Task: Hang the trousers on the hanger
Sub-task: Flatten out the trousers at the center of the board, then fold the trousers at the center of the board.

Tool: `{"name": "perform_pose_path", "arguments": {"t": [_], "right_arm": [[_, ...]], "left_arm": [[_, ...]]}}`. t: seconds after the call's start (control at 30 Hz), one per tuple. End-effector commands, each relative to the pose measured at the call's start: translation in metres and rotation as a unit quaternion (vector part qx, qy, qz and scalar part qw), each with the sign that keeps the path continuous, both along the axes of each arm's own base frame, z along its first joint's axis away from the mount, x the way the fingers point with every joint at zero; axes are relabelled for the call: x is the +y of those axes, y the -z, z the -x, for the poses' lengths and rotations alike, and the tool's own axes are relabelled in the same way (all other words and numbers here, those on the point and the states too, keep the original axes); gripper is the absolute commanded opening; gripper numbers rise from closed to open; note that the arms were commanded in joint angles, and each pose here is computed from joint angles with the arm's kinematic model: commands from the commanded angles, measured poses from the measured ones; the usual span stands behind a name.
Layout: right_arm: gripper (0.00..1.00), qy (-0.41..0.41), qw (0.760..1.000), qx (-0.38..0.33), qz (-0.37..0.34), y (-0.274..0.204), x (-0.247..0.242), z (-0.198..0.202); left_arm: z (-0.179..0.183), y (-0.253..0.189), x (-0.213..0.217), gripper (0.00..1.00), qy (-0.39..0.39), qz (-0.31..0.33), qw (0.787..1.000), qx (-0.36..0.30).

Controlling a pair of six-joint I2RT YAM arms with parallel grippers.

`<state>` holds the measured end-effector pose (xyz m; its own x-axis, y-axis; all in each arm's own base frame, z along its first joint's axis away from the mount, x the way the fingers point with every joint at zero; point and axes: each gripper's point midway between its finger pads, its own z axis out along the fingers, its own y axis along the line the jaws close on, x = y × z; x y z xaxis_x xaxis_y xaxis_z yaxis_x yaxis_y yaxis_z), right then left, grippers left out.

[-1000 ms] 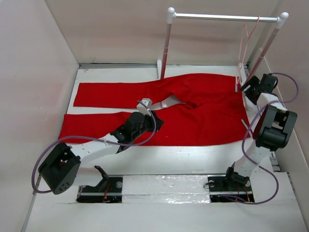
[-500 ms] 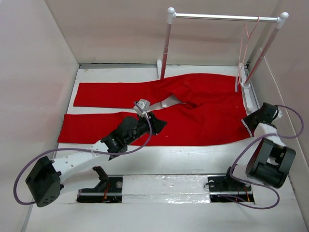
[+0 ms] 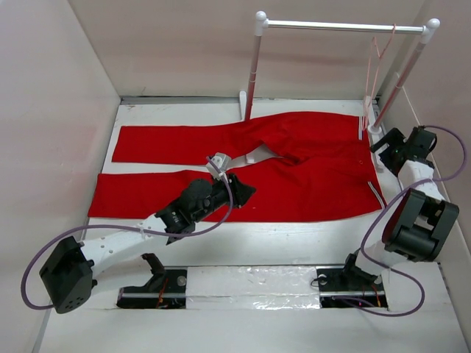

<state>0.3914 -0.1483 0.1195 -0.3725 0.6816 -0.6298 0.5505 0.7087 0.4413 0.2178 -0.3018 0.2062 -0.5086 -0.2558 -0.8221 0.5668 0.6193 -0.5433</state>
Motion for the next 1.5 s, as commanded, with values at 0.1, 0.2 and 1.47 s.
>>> {"name": "perform_pose_path", "arguments": {"t": [0.1,0.2,1.47], "right_arm": [[0.94,-0.029,0.997,-0.068,0.023,-0.066,0.019,0.001],[1.0,-0.001,0.994,-0.098,0.056,-0.078,0.01,0.001],[0.92,-0.046,0.994,-0.099,0.017,-0.008,0.08,0.016]], "left_arm": [[-0.006,-0.008,0.001,0.24,-0.014,0.003,1.0,-0.018],[-0.008,-0.007,0.002,0.24,-0.018,-0.001,1.0,-0.021],[-0.012,0.015,-0.015,0.24,0.0,-0.015,1.0,0.002]]}}
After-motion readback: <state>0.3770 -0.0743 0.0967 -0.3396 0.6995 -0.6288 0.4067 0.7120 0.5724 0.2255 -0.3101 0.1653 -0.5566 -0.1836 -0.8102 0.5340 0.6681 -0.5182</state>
